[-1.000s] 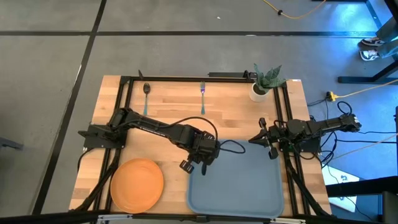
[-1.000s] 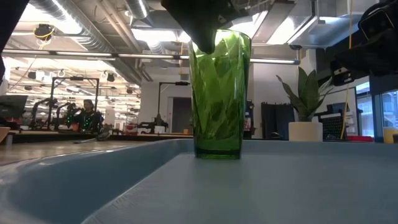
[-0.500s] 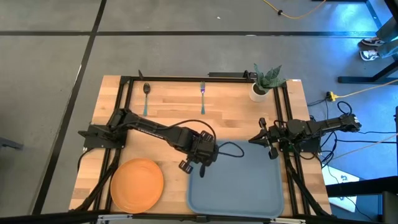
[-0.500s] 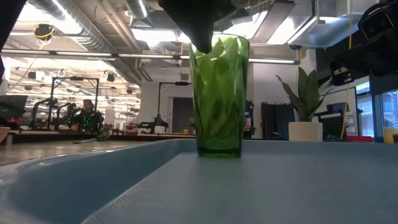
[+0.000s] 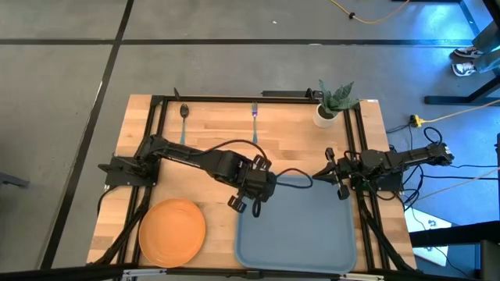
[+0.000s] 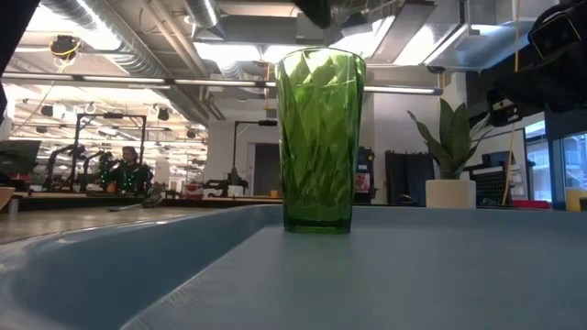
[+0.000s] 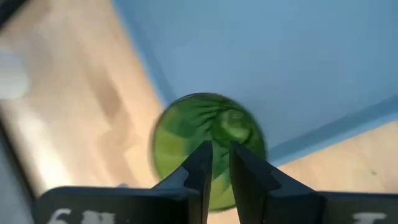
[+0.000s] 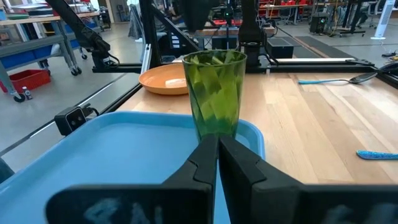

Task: Pick and place plate/cup/fork/spoon on tray
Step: Adjust the blue tray

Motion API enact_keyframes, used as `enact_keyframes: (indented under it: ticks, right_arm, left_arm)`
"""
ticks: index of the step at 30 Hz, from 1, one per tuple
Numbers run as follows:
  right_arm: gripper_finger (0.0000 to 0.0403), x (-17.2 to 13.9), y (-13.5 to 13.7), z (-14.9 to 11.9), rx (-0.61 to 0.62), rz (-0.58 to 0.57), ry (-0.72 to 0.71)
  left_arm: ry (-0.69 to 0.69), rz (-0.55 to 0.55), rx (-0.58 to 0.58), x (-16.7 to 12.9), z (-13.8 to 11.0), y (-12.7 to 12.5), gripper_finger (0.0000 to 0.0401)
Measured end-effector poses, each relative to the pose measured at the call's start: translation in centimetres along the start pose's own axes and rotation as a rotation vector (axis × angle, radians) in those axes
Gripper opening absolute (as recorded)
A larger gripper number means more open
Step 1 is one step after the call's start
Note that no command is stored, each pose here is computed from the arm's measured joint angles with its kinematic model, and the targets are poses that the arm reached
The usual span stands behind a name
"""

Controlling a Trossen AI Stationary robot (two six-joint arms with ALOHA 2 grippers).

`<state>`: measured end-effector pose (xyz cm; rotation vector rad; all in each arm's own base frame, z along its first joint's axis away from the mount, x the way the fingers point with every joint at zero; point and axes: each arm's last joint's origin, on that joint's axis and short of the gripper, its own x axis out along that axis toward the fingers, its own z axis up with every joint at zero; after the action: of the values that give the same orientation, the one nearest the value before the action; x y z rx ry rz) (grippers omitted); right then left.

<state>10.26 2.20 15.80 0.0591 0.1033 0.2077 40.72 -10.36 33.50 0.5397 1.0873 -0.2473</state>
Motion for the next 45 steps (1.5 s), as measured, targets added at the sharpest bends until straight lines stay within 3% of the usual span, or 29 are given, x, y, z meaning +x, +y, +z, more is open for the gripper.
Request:
enact_keyframes:
  ticks: [5, 8, 11, 18, 22, 28, 32, 39, 45]
  right_arm:
    - [0.0021, 0.0, 0.0, 0.0, 0.018, 0.000, 0.000]
    - [0.0021, 0.0, 0.0, 0.0, 0.092, 0.006, 0.001]
    - [0.0021, 0.0, 0.0, 0.0, 0.127, 0.014, 0.002]
    - [0.0021, -0.4, 0.4, 1.6, 0.056, 0.096, 0.014]
    - [0.0021, -1.2, 0.5, 3.2, 0.088, 0.082, 0.160]
    - [0.0021, -1.6, 0.8, 7.0, 0.141, 0.063, 0.293]
    - [0.0021, -0.8, 1.1, 8.7, 0.206, 0.098, 0.392]
    - [0.0021, 2.1, 1.6, 8.3, 0.317, 0.153, 0.686]
    - [0.0021, 5.4, 2.2, 7.7, 0.387, 0.104, 0.844]
  left_arm:
    - [0.001, 0.088, -0.009, -2.2, 0.2, 0.7, 0.0049]
    - [-0.011, 0.096, -0.059, -3.5, 0.2, 1.0, 0.0049]
    - [0.003, 0.089, -0.122, -4.4, -0.1, 1.1, 0.0046]
    - [0.105, 0.020, -0.318, -5.5, -1.2, 0.1, 0.0012]
    - [0.105, -0.051, -0.458, -6.3, -1.2, -1.1, 0.0004]
    - [0.094, -0.080, -0.550, -7.3, -0.5, -4.2, 0.0001]
    - [0.059, -0.029, -0.633, -8.7, -0.2, -6.8, 0.0001]
    - [-0.018, 0.100, -0.723, -9.9, 0.2, -10.8, 0.0001]
    - [-0.083, 0.170, -0.756, -10.7, 0.2, -12.9, 0.0001]
